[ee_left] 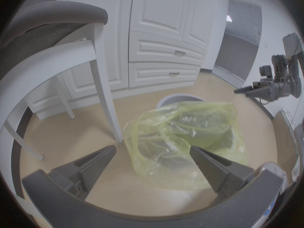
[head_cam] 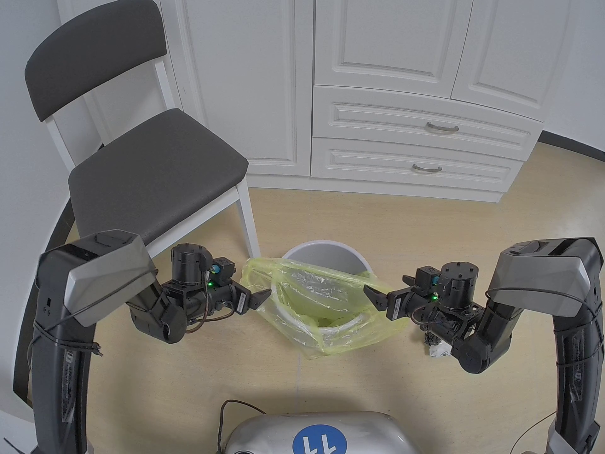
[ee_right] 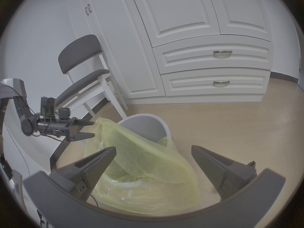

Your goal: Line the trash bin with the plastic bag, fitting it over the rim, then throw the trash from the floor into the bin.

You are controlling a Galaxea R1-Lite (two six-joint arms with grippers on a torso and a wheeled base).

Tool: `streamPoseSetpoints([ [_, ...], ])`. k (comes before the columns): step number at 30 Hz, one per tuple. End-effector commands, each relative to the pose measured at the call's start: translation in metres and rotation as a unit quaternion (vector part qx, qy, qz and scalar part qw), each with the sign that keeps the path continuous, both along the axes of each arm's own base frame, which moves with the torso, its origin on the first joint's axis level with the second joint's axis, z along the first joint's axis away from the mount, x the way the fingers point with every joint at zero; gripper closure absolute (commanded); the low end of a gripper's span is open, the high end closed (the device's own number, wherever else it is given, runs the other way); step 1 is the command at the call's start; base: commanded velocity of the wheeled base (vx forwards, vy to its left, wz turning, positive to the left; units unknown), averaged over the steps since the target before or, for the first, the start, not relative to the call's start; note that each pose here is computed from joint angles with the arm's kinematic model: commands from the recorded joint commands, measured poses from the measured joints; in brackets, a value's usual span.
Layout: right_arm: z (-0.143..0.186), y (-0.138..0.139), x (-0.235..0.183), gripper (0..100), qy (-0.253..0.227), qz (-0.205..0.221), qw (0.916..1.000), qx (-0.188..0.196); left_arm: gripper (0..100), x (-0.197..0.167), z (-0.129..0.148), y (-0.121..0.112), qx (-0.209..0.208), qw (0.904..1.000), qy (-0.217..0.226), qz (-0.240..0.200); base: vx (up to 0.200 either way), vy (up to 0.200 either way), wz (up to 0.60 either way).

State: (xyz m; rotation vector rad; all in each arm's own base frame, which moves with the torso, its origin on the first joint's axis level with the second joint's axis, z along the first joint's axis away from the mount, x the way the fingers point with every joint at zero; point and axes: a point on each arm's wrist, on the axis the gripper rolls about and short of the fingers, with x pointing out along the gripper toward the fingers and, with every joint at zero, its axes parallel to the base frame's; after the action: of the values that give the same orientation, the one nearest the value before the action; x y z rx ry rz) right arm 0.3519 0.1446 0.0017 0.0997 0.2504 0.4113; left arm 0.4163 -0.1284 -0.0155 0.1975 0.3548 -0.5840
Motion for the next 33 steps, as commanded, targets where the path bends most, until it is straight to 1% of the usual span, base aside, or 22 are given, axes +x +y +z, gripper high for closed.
streamPoseSetpoints([
  [1, 0.002, 0.013, -0.005, 0, -0.009, 0.000, 0.9999, -0.012, 0, -0.010, 0.034, 0.016, 0.018, 0.9998, -0.006, -0.004, 0.000, 0.000, 0.00],
  [6, 0.001, 0.018, -0.008, 0, -0.009, 0.000, 0.9999, -0.015, 0, -0.013, 0.034, 0.016, 0.017, 0.9998, -0.003, -0.011, 0.000, 0.000, 0.00],
  [7, 0.001, 0.018, -0.007, 0, -0.009, -0.003, 0.9998, -0.015, 0, -0.015, 0.034, 0.015, 0.008, 0.9996, -0.002, -0.027, 0.000, 0.000, 0.00],
  [9, 0.001, 0.018, -0.007, 0, -0.009, -0.004, 0.9998, -0.016, 0, -0.015, 0.034, 0.015, 0.004, 0.9994, -0.003, -0.034, 0.000, 0.000, 0.00],
  [10, 0.002, 0.020, -0.008, 0, -0.012, -0.007, 0.9998, -0.017, 0, -0.015, 0.036, 0.015, -0.004, 0.9990, -0.012, -0.043, 0.000, 0.000, 0.00],
  [11, 0.002, 0.020, -0.008, 0, -0.012, -0.008, 0.9998, -0.017, 0, -0.015, 0.036, 0.015, -0.005, 0.9990, -0.012, -0.043, 0.000, 0.000, 0.00],
  [12, 0.002, 0.023, -0.006, 0, -0.017, -0.015, 0.9996, -0.018, 0, -0.014, 0.039, 0.015, -0.008, 0.9988, -0.024, -0.043, 0.000, 0.000, 0.00],
  [14, 0.001, 0.024, -0.005, 0, -0.018, -0.027, 0.9992, -0.023, 0, -0.014, 0.041, 0.013, -0.011, 0.9985, -0.033, -0.043, 0.000, 0.000, 0.00],
  [17, 0.000, 0.026, -0.006, 0, -0.019, -0.034, 0.9987, -0.034, 0, -0.016, 0.044, 0.011, -0.015, 0.9982, -0.036, -0.044, 0.000, 0.000, 0.00],
  [21, 0.004, 0.031, -0.010, 0, -0.026, -0.040, 0.9980, -0.042, 0, -0.027, 0.056, -0.007, -0.037, 0.9971, -0.034, -0.057, 0.000, 0.000, 0.00],
  [22, 0.005, 0.034, -0.011, 0, -0.029, -0.041, 0.9977, -0.046, 0, -0.030, 0.063, -0.011, -0.049, 0.9966, -0.036, -0.056, 0.000, 0.000, 0.00],
  [23, 0.005, 0.034, -0.011, 0, -0.029, -0.041, 0.9977, -0.046, 0, -0.030, 0.063, -0.011, -0.049, 0.9966, -0.036, -0.056, 0.000, 0.000, 0.00],
  [24, 0.006, 0.035, -0.013, 0, -0.033, -0.043, 0.9971, -0.054, 0, -0.035, 0.073, -0.019, -0.067, 0.9957, -0.042, -0.049, 0.000, 0.000, 0.00],
  [25, 0.006, 0.035, -0.013, 0, -0.033, -0.043, 0.9971, -0.054, 0, -0.035, 0.073, -0.019, -0.067, 0.9957, -0.042, -0.049, 0.000, 0.000, 0.00],
  [26, 0.006, 0.035, -0.014, 0, -0.032, -0.046, 0.9967, -0.059, 0, -0.039, 0.084, -0.024, -0.081, 0.9942, -0.060, -0.038, 0.000, 0.000, 0.00],
  [29, 0.003, 0.037, -0.014, 0, -0.029, -0.043, 0.9967, -0.062, 0, -0.041, 0.095, -0.025, -0.087, 0.9923, -0.085, -0.027, 0.000, 0.000, 0.00],
  [30, 0.003, 0.041, -0.010, 0, -0.031, -0.036, 0.9970, -0.062, 0, -0.042, 0.104, -0.025, -0.090, 0.9906, -0.101, -0.019, 0.000, 0.000, 0.00],
  [33, 0.010, 0.046, 0.000, 0, -0.032, -0.022, 0.9967, -0.071, 0, -0.044, 0.115, -0.024, -0.096, 0.9883, -0.118, -0.013, 0.000, 0.000, 0.00],
])
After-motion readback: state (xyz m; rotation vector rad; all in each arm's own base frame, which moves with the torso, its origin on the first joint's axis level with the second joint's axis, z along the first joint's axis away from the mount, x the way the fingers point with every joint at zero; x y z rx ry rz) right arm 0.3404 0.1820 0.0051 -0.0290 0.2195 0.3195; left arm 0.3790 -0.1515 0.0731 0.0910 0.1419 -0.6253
